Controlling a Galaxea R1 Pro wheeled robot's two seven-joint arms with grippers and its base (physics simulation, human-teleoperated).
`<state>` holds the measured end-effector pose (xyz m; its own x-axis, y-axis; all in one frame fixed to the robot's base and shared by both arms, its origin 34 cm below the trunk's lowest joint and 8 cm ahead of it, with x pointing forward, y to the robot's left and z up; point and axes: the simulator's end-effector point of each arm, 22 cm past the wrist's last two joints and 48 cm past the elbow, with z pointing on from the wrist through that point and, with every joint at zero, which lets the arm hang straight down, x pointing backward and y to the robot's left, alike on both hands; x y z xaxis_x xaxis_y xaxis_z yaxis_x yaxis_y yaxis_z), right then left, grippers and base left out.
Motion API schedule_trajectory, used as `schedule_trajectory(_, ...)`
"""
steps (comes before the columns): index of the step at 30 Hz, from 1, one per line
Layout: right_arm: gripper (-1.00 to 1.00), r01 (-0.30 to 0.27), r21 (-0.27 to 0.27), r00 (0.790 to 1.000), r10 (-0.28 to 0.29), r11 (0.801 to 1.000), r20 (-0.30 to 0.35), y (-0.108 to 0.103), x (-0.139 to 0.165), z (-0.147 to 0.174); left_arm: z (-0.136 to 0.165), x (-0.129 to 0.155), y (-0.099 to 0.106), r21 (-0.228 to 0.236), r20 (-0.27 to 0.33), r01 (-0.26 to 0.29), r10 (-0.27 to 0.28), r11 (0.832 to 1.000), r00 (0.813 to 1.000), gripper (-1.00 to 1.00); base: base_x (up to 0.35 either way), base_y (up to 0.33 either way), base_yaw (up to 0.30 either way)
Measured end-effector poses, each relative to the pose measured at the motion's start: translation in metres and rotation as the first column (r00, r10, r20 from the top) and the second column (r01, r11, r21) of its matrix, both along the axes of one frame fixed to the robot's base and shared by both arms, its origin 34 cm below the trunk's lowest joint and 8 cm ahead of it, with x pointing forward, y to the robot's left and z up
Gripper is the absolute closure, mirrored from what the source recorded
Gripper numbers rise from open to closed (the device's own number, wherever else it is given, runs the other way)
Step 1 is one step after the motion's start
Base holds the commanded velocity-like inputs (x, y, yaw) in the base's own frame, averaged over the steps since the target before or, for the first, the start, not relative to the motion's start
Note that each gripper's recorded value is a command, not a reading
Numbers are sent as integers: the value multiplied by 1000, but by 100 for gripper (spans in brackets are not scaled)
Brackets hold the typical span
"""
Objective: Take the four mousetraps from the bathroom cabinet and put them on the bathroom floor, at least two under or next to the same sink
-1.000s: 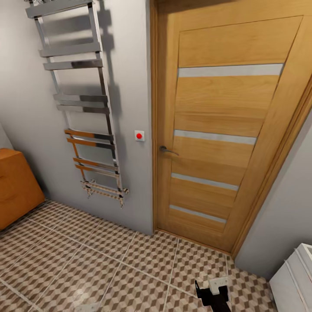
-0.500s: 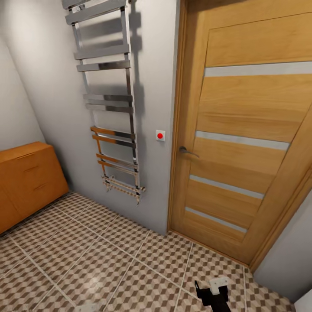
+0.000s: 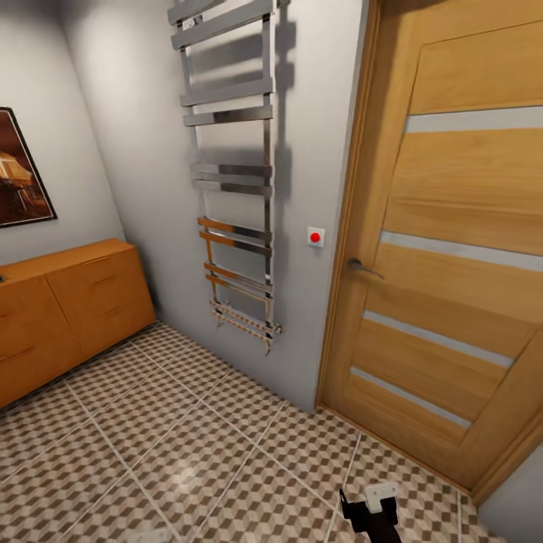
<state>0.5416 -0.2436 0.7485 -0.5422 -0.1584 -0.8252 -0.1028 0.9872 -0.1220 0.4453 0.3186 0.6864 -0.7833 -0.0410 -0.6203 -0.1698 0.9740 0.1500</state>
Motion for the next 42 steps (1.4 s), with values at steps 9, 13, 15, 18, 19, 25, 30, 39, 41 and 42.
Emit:
schedule_trajectory(9,-100,-1,0,1000,1,1000,-1,1,0,0,0,0,-1,-1,0,0,0,1000,1000,-100,0,0,287)
schedule_trajectory(13,-100,0,0,1000,0,1000,-1,0,0,0,0,0,-1,-1,0,0,0,1000,1000,-100,0,0,287)
schedule_trajectory(15,-100,0,0,1000,0,1000,-1,0,0,0,0,0,-1,-1,0,0,0,1000,1000,-100,0,0,287)
schedule_trajectory(18,-100,0,1,1000,0,1000,-2,1,0,0,0,0,-1,-1,0,0,0,1000,1000,-100,0,0,287)
schedule_trajectory(19,-100,-1,0,1000,1,1000,-2,1,0,0,0,0,-1,-1,0,0,0,1000,1000,-100,0,0,287)
schedule_trajectory(25,-100,-1,0,1000,1,1000,-3,1,0,0,0,0,-1,-1,0,-1,1,1000,1000,-100,0,0,287)
schedule_trajectory(30,-100,-1,0,1000,1,1000,-2,1,0,0,0,0,0,0,0,-1,1,1000,1000,-100,0,0,287)
schedule_trajectory(39,-100,0,0,1000,0,1000,-3,1,0,-1,0,0,0,0,0,-1,1,1000,1000,-100,0,0,287)
schedule_trajectory(41,-100,0,0,1000,0,1000,-3,0,0,-1,0,0,0,0,0,-1,1,1000,1000,-100,0,0,287)
schedule_trajectory(42,-100,0,0,1000,0,1000,-3,0,0,-1,0,0,0,0,0,-1,1,1000,1000,-100,0,0,287)
